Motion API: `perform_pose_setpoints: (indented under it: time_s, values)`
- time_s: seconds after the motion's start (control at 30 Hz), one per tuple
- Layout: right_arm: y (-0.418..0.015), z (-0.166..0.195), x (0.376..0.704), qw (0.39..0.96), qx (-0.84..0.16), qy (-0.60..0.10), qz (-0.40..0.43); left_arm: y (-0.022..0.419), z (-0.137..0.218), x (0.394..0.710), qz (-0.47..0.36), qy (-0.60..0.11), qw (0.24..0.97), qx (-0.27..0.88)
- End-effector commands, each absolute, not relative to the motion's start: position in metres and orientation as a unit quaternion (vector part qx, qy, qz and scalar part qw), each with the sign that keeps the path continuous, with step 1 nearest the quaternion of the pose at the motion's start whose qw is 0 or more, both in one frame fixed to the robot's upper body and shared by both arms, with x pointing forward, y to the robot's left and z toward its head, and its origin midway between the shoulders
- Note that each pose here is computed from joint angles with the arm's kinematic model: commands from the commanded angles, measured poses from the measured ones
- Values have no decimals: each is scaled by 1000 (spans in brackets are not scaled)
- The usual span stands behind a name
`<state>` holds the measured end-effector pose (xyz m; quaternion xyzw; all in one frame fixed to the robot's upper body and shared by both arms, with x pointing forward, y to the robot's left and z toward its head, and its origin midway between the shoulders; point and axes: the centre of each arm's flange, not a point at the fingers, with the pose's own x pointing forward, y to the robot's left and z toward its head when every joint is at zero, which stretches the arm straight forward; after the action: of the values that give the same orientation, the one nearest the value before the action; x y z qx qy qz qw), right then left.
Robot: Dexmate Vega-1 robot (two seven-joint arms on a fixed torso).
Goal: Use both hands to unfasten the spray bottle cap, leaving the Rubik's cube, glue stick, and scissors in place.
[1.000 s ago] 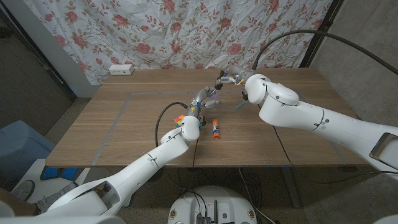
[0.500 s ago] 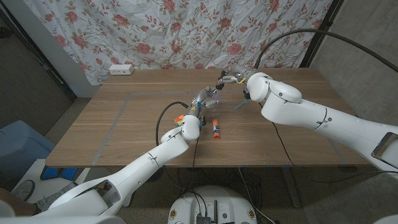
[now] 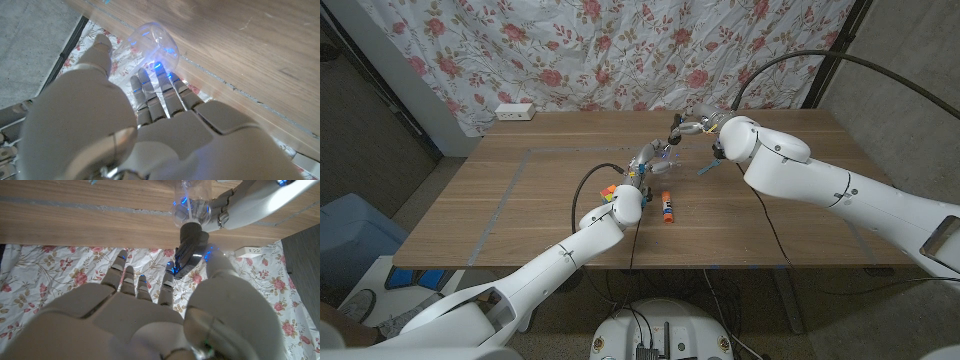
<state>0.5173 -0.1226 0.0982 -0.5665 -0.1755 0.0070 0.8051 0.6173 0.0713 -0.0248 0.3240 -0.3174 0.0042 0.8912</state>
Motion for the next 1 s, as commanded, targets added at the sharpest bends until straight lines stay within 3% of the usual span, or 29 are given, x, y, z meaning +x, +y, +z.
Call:
perform_pose_setpoints:
  time_s: [0.03, 1.0]
  values:
    - [-126, 99, 520, 813, -554, -178, 17, 66, -25, 619, -7, -319, 890, 324]
    - [-142, 104, 525, 840, -506, -186, 56, 62, -23, 623, -24, -320, 885, 338]
